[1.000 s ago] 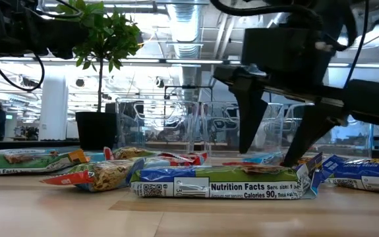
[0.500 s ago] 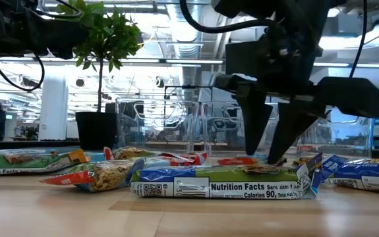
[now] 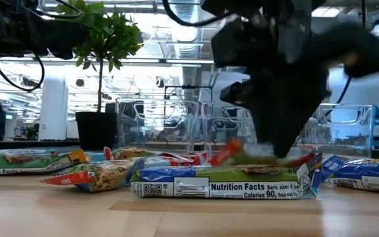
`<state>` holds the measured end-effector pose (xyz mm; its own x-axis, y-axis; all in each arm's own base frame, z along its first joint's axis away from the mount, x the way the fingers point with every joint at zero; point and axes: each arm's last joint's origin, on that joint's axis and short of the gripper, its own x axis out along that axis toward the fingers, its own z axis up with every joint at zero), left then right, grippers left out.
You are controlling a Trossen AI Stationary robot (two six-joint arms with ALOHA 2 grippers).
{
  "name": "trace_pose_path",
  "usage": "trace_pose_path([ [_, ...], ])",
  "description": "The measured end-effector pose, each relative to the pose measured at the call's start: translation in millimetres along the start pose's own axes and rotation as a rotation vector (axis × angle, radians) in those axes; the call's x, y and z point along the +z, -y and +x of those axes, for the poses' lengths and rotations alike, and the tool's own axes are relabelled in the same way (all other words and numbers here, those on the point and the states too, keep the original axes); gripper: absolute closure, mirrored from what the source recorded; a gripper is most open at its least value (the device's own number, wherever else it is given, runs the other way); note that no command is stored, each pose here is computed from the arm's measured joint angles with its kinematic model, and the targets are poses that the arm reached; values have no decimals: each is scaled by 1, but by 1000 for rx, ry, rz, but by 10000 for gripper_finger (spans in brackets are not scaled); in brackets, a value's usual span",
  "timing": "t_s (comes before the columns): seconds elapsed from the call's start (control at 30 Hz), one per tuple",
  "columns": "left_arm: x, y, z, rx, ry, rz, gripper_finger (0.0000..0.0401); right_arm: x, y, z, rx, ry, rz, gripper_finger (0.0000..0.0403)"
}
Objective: Pick and place Granola Bars by type
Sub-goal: Put the red granola bar into the right transparent bin
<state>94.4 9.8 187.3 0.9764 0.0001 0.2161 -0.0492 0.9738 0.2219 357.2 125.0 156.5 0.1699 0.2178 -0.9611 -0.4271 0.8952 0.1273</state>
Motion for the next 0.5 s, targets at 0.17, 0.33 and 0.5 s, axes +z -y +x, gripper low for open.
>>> trace_pose_path([
  [0.17, 0, 0, 0, 1, 0, 0, 234, 12, 1, -12, 165, 62, 73, 359],
  [0.33, 0, 0, 0, 1, 0, 0, 234, 16, 12, -20, 186, 70, 191, 374],
  [0.5, 0, 0, 0, 1, 0, 0, 234, 10, 22, -22, 207, 27, 311, 372],
])
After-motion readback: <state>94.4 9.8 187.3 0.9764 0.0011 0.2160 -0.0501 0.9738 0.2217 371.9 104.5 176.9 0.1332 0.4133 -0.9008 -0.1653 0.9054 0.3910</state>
